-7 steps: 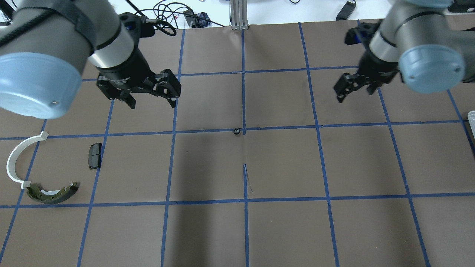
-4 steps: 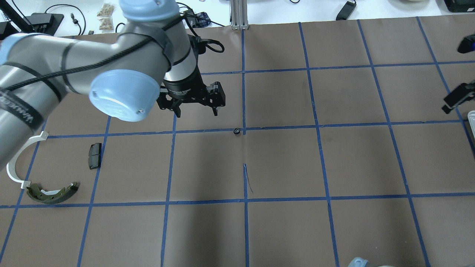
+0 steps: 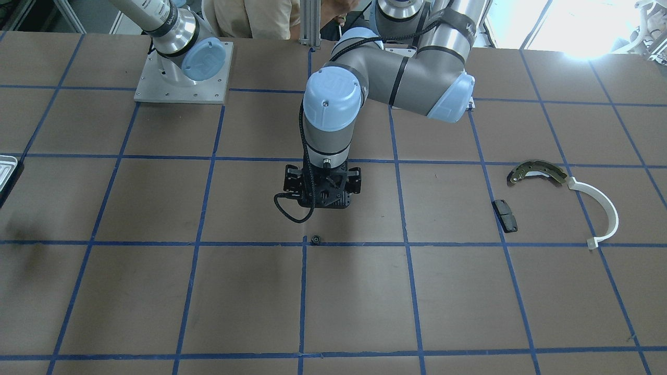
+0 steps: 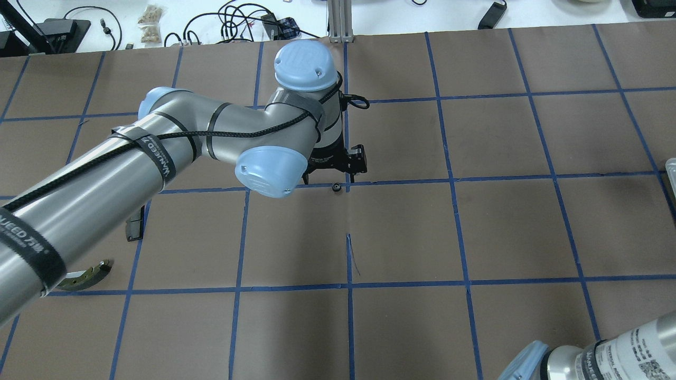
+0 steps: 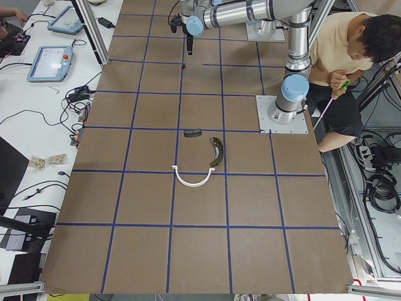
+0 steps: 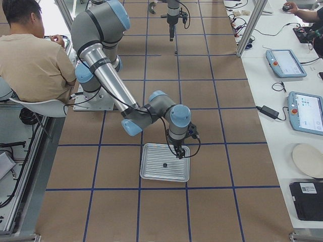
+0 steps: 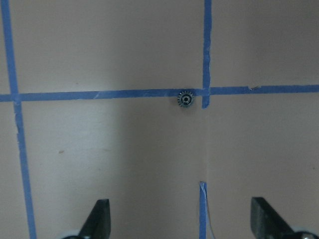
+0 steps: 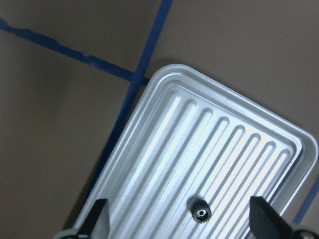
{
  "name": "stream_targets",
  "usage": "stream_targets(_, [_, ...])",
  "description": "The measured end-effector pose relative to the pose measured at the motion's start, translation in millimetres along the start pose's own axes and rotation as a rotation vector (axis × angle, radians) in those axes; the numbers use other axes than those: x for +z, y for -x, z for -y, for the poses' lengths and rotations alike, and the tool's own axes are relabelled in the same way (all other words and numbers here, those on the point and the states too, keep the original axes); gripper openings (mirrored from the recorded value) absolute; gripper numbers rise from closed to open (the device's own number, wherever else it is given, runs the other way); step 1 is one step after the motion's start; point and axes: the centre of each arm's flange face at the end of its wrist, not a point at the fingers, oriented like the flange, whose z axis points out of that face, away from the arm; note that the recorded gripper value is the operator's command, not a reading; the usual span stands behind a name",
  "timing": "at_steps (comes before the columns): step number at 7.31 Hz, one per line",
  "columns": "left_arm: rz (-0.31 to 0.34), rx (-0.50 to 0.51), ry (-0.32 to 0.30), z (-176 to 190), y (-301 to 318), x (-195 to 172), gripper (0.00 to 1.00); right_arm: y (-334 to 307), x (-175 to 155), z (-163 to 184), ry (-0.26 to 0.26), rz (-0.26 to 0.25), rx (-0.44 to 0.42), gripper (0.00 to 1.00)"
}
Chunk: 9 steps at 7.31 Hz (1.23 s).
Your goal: Place bearing gear from tray to pile
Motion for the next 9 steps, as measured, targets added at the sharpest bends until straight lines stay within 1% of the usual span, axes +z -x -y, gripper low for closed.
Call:
stream_targets(1, [0.0, 0.003, -0.011, 8, -4, 20, 1.0, -13, 25, -15, 0.006, 0.029, -0.018, 0.95])
stream_targets(2, [0.0, 0.002, -0.017, 16, -6, 34, 1.0, -19, 42, -24, 0.009, 0.05, -0.029, 0.91])
stream_targets(4, [-0.002, -0.031, -0.02, 33, -12, 54, 1.0, -24, 58, -32, 0.014, 0.069, -0.031, 0.77])
stream_targets(6, [0.003, -0.049, -0.013, 45, -15, 70, 1.0, -25, 63, -35, 0.025, 0.075, -0.05, 0.4])
stream_targets(7, [0.009, -0.059, -0.004, 47, -13, 78, 1.0, -25, 65, -37, 0.039, 0.075, -0.058, 0.18])
stream_targets(8, [0.012, -0.071, 0.002, 49, -12, 83, 1.0, -26, 65, -38, 0.048, 0.074, -0.061, 0.03])
stream_targets(9, [0.015, -0.087, 0.01, 50, -9, 88, 0.87, -26, 65, -39, 0.053, 0.073, -0.063, 0.0])
